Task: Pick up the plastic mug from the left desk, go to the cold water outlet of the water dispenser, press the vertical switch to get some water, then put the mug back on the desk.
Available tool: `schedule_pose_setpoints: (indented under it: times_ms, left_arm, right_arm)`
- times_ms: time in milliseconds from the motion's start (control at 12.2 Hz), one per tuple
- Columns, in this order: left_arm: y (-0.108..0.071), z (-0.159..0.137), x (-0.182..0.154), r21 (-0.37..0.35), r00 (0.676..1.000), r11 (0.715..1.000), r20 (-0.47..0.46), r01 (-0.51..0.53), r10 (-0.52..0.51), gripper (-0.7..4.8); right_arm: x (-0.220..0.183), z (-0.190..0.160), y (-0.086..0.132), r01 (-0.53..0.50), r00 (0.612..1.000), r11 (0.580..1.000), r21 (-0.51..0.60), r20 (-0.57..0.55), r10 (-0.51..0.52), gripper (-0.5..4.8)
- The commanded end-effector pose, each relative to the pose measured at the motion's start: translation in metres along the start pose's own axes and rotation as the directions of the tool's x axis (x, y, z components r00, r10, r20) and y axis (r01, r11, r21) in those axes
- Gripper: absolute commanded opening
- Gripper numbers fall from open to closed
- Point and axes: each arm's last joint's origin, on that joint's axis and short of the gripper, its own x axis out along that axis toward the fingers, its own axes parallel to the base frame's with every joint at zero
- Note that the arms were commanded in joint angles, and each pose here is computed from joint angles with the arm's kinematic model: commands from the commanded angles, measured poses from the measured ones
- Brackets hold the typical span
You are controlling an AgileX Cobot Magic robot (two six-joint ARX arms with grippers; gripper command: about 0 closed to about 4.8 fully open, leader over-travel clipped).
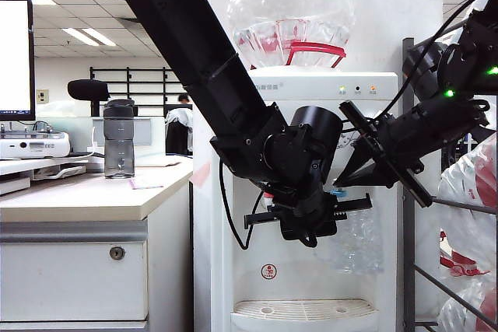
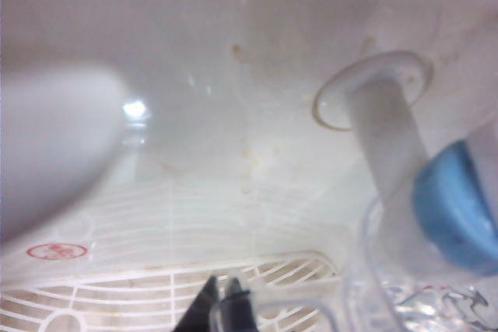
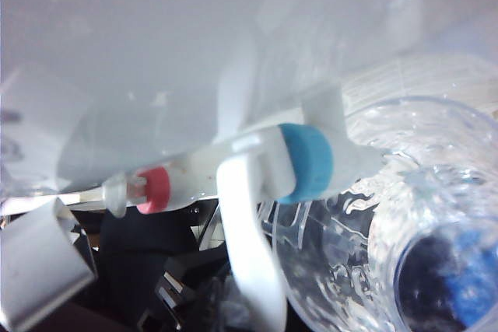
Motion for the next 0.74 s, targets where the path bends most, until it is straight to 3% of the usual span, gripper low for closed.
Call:
schedule_pose_setpoints:
  times_ms: [82,736]
  left_arm:
    - [-0.0078,0.0108,-0.0044,-0.025,0.998,0.999,0.051,0.047,-0.046,-0.07]
    - [-0.0079,0.0109,-0.0045,-0.025,0.998,0.999,0.052,0.047,-0.046,-0.07]
  right_arm:
    - [-0.0010,0.0014,-0.0048,0.051,0.998,0.998,0.024,0.032,-0.052,-0.05]
    - [-0.0017,0.0020,-0.0059,0.054,0.998,0.998,0.030,0.033,-0.055,-0.05]
